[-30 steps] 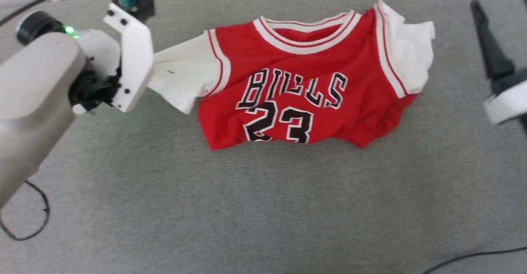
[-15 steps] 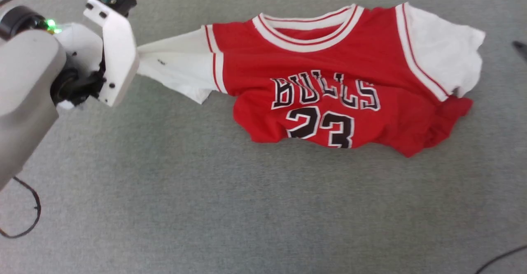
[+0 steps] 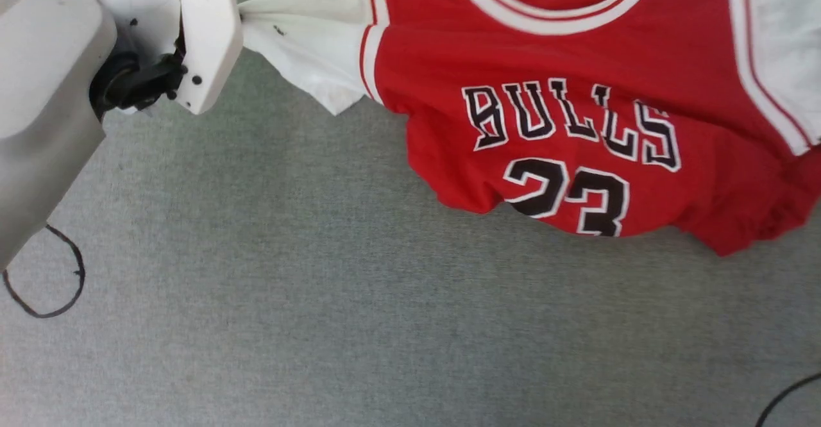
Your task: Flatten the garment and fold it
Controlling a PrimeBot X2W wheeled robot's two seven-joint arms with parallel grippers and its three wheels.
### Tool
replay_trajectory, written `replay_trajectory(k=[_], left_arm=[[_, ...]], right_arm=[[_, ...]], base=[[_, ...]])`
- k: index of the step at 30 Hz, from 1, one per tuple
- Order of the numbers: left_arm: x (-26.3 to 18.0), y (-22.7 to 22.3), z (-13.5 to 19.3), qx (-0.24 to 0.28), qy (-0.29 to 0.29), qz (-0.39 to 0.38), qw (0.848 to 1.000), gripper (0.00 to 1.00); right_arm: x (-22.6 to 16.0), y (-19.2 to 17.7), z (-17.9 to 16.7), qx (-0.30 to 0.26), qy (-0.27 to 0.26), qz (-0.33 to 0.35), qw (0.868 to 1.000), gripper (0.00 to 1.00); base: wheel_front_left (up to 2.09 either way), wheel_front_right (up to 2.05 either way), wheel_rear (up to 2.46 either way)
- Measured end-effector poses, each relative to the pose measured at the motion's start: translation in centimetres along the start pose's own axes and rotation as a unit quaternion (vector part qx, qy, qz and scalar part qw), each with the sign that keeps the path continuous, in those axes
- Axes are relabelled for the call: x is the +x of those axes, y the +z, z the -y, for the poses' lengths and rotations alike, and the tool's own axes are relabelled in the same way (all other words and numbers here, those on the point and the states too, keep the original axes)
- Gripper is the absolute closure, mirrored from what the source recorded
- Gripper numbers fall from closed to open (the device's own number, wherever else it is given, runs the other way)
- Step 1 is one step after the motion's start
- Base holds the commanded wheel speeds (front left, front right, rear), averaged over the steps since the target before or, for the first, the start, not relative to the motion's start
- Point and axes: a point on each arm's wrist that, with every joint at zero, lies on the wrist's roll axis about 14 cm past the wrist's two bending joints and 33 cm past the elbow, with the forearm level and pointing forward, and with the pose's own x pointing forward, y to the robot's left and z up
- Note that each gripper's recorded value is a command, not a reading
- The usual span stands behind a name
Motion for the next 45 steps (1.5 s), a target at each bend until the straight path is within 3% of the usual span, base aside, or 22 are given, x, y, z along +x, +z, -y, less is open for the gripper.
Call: replay_trajectory(k=[8,9,10,21,25,29,33,36,40,45], left_arm=[[1.3,-1.8,-0.6,-0.012,0.0,-0.015,1.0,1.0],[1.3,-1.8,-0.6,-0.012,0.001,-0.015,1.0,1.0],[1.4,-1.8,-0.7,-0.012,0.001,-0.015,1.0,1.0],[0.1,-0.8,-0.9,-0.023,0.016,0.02,0.999,1.0],[-1.9,1.4,-1.5,-0.012,0.037,0.075,0.996,1.0],[-4.7,4.0,-2.3,0.004,0.065,0.139,0.988,1.0],[-8.2,6.9,-2.7,0.013,0.085,0.209,0.974,1.0],[-11.7,9.9,-2.7,0.036,0.107,0.281,0.953,1.0],[-18.1,14.9,-3.0,0.056,0.15,0.388,0.908,1.0],[-25.9,19.5,-2.8,0.082,0.2,0.488,0.845,1.0]], right_arm=[[2.9,-0.5,-1.0,-0.013,0.011,-0.014,1.0,0.0],[2.9,-0.5,-1.0,-0.014,0.012,-0.012,1.0,0.56],[2.8,-0.5,-1.0,-0.015,0.013,-0.009,1.0,1.0],[0.1,1.5,-1.6,-0.017,0.01,0.082,0.996,1.0],[-3.1,3.8,-1.8,-0.036,0.006,0.153,0.988,1.0],[-7.5,6.2,-1.7,-0.055,-0.004,0.236,0.97,1.0],[-12.7,8.8,-1.4,-0.059,-0.012,0.326,0.943,1.0],[-17.3,10.9,-0.9,-0.06,-0.027,0.397,0.915,1.0],[-24.0,13.3,0.7,-0.05,-0.061,0.488,0.869,1.0],[-30.5,15.0,1.1,-0.055,-0.093,0.562,0.82,1.0]], base=[[0.0,0.0,0.0],[0.0,0.0,0.0],[0.0,0.0,0.0],[0.0,0.0,0.0],[0.0,0.0,0.0],[0.0,0.0,0.0],[0.0,0.0,0.0],[0.0,0.0,0.0],[0.0,0.0,0.0],[0.0,0.0,0.0]])
